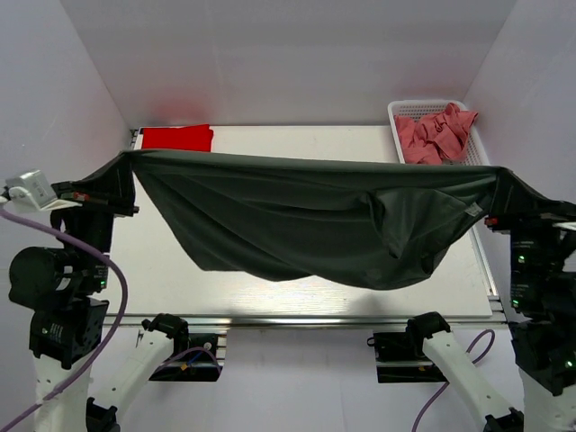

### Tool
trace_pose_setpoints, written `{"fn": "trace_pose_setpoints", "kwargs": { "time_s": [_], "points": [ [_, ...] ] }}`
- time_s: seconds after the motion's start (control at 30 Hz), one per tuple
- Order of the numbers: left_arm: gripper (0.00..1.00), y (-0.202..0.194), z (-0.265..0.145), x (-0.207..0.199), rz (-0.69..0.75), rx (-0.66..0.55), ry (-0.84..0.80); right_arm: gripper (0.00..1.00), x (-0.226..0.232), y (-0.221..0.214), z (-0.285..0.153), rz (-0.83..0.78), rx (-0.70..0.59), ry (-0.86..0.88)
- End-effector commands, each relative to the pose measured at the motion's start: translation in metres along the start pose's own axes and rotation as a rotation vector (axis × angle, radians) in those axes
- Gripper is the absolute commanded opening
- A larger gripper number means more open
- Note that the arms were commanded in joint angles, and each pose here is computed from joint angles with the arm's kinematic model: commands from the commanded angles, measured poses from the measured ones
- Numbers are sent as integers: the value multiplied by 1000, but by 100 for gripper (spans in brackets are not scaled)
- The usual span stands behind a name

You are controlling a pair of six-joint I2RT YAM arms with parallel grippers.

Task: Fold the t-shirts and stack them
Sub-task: Flatten out the tshirt

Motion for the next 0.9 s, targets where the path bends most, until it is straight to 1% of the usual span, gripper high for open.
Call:
{"fn": "trace_pose_setpoints", "kwargs": {
  "time_s": [0.0,0.03,0.07,0.1,0.13,0.17,0.2,0.27,0.3,0.33,0.37,0.4,0.43,0.47,0.5,0.53,0.57,0.6,0.63,0.67,0.7,0.73,0.77,0.8,0.83,0.87],
  "points": [
    [0,-43,11,13,2,102,73,0,-11,-11,21,-18,-34,-66],
    [0,-60,21,15,14,140,91,0,-21,-37,31,-38,15,-98],
    [0,-75,27,19,10,174,117,0,-29,-41,36,-35,-1,-147],
    [0,-96,32,31,13,221,192,0,-39,-66,49,-52,45,-191],
    [0,-113,38,37,24,262,237,0,-53,-82,54,-74,64,-247],
    [0,-143,48,49,57,337,314,0,-63,-95,60,-81,69,-290],
    [0,-163,52,54,65,381,342,0,-73,-120,72,-108,123,-335],
    [0,-198,58,64,85,465,391,0,-93,-150,77,-137,169,-412],
    [0,-231,65,69,113,532,407,0,-102,-178,87,-160,234,-445],
    [0,-247,69,71,125,561,414,0,-107,-189,90,-163,256,-462],
    [0,-262,72,73,136,589,421,0,-119,-214,93,-193,308,-483],
    [0,-277,77,75,137,617,432,0,-122,-224,97,-197,322,-486],
    [0,-308,81,84,169,692,460,0,-135,-241,100,-218,357,-519],
    [0,-316,90,87,176,707,473,0,-147,-259,107,-250,397,-551],
    [0,-328,95,88,187,733,479,0,-155,-265,110,-258,413,-573],
    [0,-338,101,94,196,754,497,0,-168,-293,118,-289,489,-599],
    [0,-358,111,101,208,796,514,0,-170,-296,126,-278,500,-594],
    [0,-370,115,100,207,821,504,0,-174,-297,134,-280,504,-599],
    [0,-377,122,105,199,823,507,0,-184,-326,140,-287,583,-585],
    [0,-383,132,107,193,832,478,0,-187,-322,152,-282,572,-581],
    [0,-405,134,109,199,871,462,0,-188,-327,156,-278,585,-573],
    [0,-413,142,110,173,871,437,0,-197,-354,159,-277,659,-553],
    [0,-416,151,113,173,873,429,0,-203,-356,164,-283,665,-549],
    [0,-440,152,117,183,914,420,0,-204,-362,175,-281,674,-534],
    [0,-442,164,118,166,902,407,0,-210,-377,178,-305,722,-511],
    [0,-450,168,123,167,916,401,0,-215,-385,185,-309,734,-512]
  ]
}}
Point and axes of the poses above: each gripper's point midway between its finger pads, its own z axis out along the fingers, its own x axis along the line the jaws close on, y = z × x, the point moved 2 cm from there along -z, back along the fingers, and after that the axes turned 10 degrees about z, right-handed, at the moved point
